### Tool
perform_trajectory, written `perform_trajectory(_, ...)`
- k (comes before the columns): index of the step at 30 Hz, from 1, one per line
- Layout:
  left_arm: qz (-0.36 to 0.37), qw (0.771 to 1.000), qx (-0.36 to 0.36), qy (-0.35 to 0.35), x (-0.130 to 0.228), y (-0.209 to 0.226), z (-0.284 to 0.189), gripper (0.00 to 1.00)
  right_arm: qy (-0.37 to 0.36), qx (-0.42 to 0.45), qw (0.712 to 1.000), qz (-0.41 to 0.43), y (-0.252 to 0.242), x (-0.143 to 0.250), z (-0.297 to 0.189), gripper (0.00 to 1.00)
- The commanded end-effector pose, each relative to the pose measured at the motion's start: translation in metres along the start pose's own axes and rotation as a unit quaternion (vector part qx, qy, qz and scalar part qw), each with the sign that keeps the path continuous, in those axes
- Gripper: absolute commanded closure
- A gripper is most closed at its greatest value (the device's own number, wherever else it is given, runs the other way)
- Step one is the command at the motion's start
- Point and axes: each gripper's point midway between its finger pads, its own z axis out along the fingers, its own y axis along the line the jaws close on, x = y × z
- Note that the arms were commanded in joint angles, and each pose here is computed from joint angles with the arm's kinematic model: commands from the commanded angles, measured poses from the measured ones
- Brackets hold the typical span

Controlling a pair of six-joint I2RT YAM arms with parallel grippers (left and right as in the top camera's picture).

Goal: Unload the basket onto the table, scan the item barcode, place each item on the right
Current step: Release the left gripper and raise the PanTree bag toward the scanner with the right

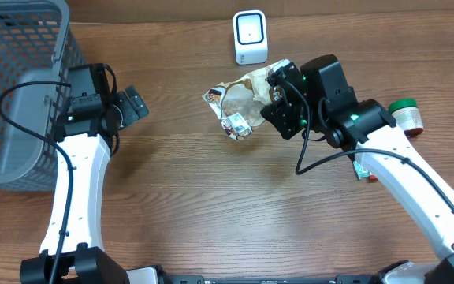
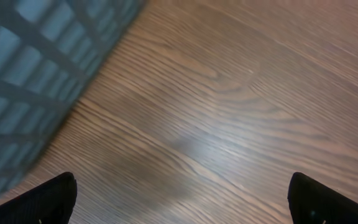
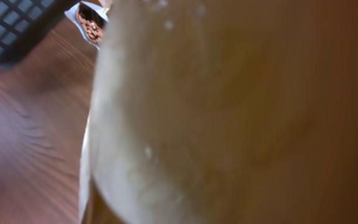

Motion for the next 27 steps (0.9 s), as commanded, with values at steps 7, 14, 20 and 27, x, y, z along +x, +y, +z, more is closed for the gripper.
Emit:
perform_trajectory(7,0.198,0.980,-0.004,0.012,0.003,0.002,0.008,0.12,-0.021,0.037,0.997,-0.061,0.001,-0.013,-0.012,0.96)
perform_trajectory(14,0.238,0.970,0.039,0.032,0.018,-0.009,0.010,0.00,-0.020,0.037,0.997,-0.060,0.001,-0.013,-0.012,0.96)
perform_trajectory(20,0.239,0.970,0.040,0.032,0.018,-0.010,0.010,0.00,-0.029,0.038,0.997,-0.062,0.000,-0.017,-0.012,0.96)
perform_trajectory(27,0.239,0.970,0.040,0.032,0.018,-0.010,0.010,0.00,-0.083,0.041,0.994,-0.061,0.004,-0.054,-0.027,0.97)
